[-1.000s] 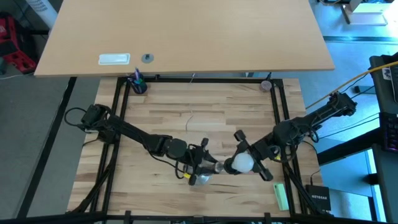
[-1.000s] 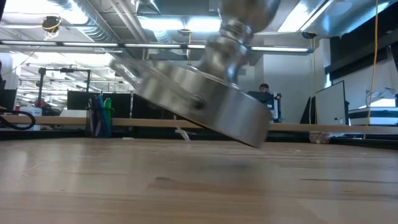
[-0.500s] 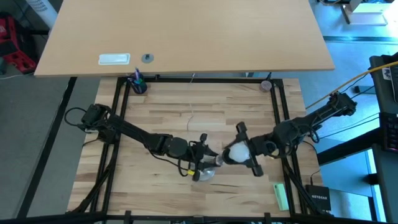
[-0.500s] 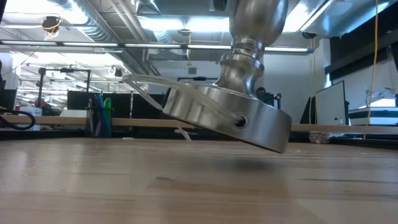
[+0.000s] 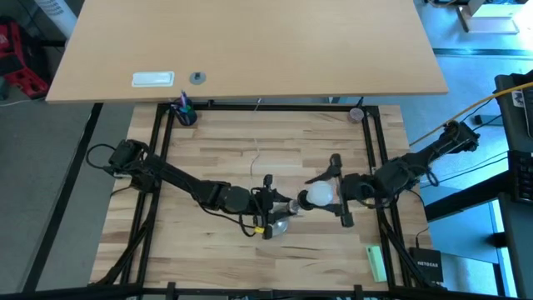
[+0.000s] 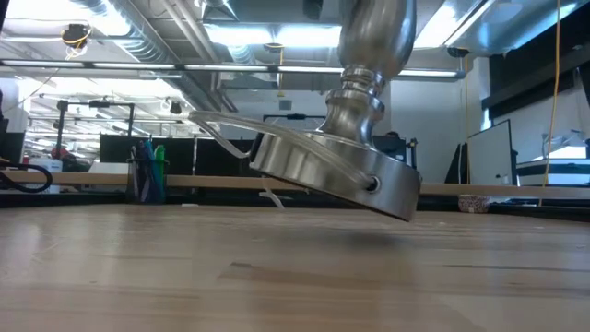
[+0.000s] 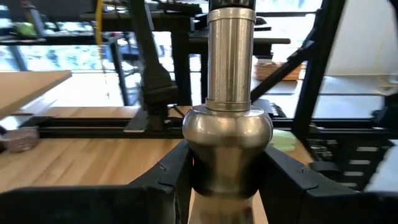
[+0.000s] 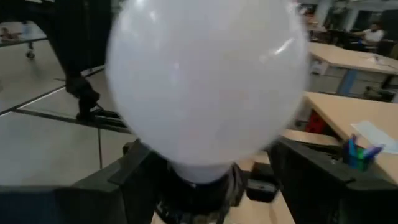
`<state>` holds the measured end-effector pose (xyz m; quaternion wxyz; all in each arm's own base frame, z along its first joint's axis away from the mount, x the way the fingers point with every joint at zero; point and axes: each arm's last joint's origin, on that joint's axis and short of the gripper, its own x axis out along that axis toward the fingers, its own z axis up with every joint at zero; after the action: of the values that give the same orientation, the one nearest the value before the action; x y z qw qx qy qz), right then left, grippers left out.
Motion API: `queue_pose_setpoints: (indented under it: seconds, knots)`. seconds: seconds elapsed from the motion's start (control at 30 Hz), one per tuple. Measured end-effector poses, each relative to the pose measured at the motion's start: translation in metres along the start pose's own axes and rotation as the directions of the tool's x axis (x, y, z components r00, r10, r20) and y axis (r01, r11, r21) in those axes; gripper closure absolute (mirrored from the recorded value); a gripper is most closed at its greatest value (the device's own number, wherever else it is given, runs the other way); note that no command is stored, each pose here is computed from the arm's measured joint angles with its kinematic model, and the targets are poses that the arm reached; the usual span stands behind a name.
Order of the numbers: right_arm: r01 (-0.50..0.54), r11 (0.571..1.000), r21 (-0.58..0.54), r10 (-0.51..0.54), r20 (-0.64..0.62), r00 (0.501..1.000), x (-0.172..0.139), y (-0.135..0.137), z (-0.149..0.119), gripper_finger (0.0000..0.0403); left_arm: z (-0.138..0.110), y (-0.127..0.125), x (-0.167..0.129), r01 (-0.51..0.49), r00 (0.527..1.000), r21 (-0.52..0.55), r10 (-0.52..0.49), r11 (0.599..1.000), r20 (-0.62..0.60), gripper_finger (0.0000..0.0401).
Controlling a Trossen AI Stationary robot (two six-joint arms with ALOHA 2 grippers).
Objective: Screw lightbulb
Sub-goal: Remove the light bulb from the lamp
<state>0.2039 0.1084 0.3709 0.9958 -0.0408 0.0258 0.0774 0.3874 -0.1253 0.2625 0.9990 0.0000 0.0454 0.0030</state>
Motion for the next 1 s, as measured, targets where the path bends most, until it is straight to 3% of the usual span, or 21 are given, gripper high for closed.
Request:
queue_pose_setpoints:
  seconds: [0.23,0.57,0.7,0.87,1.0]
  knots:
    - [0.095,0.995,0.028,-0.096,0.042,0.994,-0.015,0.000,0.009,0.0123,0.002,-0.002,-0.003,-0.173,0.985,0.018,0.172,0.985,0.023,0.0275]
    - [0.290,0.951,0.102,-0.299,0.088,0.950,0.008,0.005,0.007,0.0123,0.005,0.001,-0.005,-0.341,0.938,-0.009,0.341,0.940,0.056,0.0275]
    - [0.385,0.916,0.110,-0.396,0.114,0.911,0.014,0.005,0.008,0.0123,0.005,0.002,-0.005,-0.364,0.930,-0.009,0.364,0.931,0.054,0.0275]
    - [0.434,0.896,0.099,-0.443,0.116,0.889,0.017,0.003,0.008,0.0127,0.005,0.002,-0.005,-0.369,0.928,-0.009,0.369,0.929,0.054,0.0275]
    - [0.446,0.890,0.097,-0.455,0.117,0.883,0.018,0.000,0.008,0.0168,0.005,0.002,-0.005,-0.370,0.927,-0.015,0.370,0.929,0.056,0.0275]
